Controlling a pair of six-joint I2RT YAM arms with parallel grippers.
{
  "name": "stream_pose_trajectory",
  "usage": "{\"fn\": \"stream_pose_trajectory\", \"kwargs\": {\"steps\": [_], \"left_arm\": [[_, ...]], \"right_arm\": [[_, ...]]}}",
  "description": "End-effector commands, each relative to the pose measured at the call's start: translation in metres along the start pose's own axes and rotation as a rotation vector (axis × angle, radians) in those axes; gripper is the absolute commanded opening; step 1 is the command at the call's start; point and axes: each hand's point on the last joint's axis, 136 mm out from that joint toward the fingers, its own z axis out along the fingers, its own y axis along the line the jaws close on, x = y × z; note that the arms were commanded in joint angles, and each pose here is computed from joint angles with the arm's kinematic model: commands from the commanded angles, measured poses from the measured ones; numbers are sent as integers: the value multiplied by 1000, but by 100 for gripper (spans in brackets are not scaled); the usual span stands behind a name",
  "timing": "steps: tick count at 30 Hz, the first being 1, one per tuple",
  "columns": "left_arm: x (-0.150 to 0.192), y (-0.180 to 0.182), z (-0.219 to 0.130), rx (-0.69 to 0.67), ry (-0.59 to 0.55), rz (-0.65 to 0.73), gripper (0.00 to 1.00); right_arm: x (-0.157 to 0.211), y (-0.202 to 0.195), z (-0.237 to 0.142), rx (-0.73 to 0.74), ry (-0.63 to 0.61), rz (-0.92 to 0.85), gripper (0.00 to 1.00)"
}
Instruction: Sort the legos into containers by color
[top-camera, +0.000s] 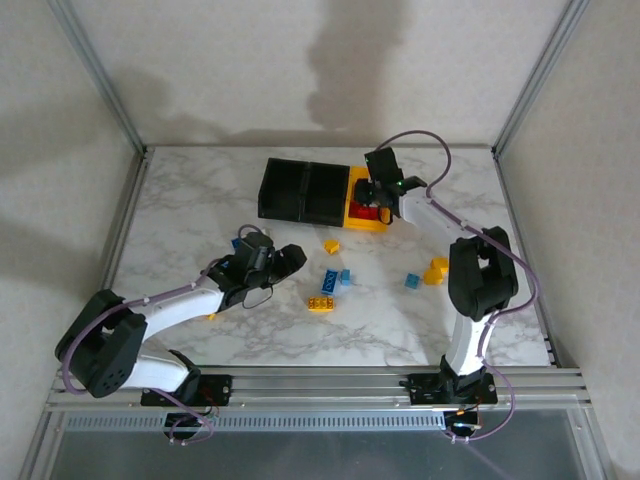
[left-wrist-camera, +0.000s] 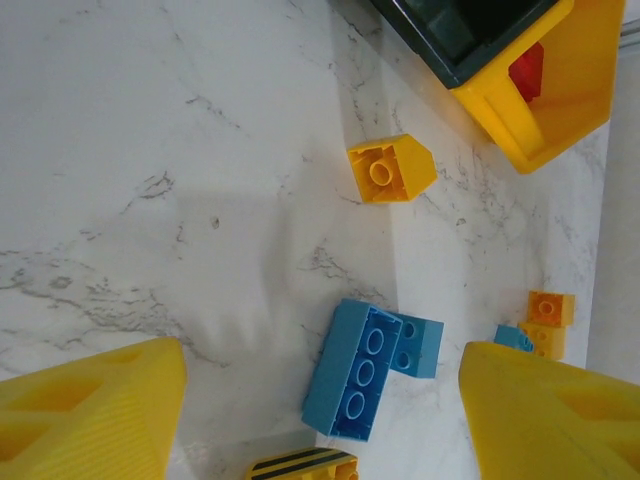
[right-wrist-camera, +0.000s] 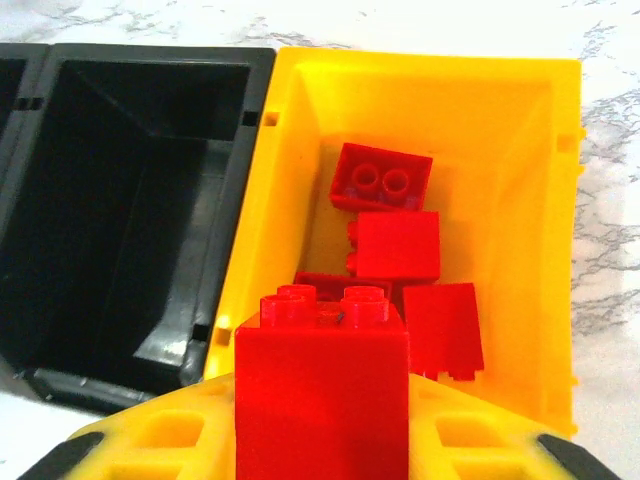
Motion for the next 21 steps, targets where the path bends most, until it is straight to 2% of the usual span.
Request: {"fn": "stream_pose_trajectory", "kwargs": {"steps": [1,11,16,21], "left_arm": [[-4,-19,1,47,-9,0,72],[-3,-17,3,38,-3,4,72],[-2,-14,1,28,-7,5,72],[-4,-13,-1,24,-15,8,72]], "right_arm": [[0,-9,16,41,28,12,33],[-13,-21,57,78,48,45,36],[-20,-30,73,106,53,58,41],[-29,-28,71,104,39,64,53]]}}
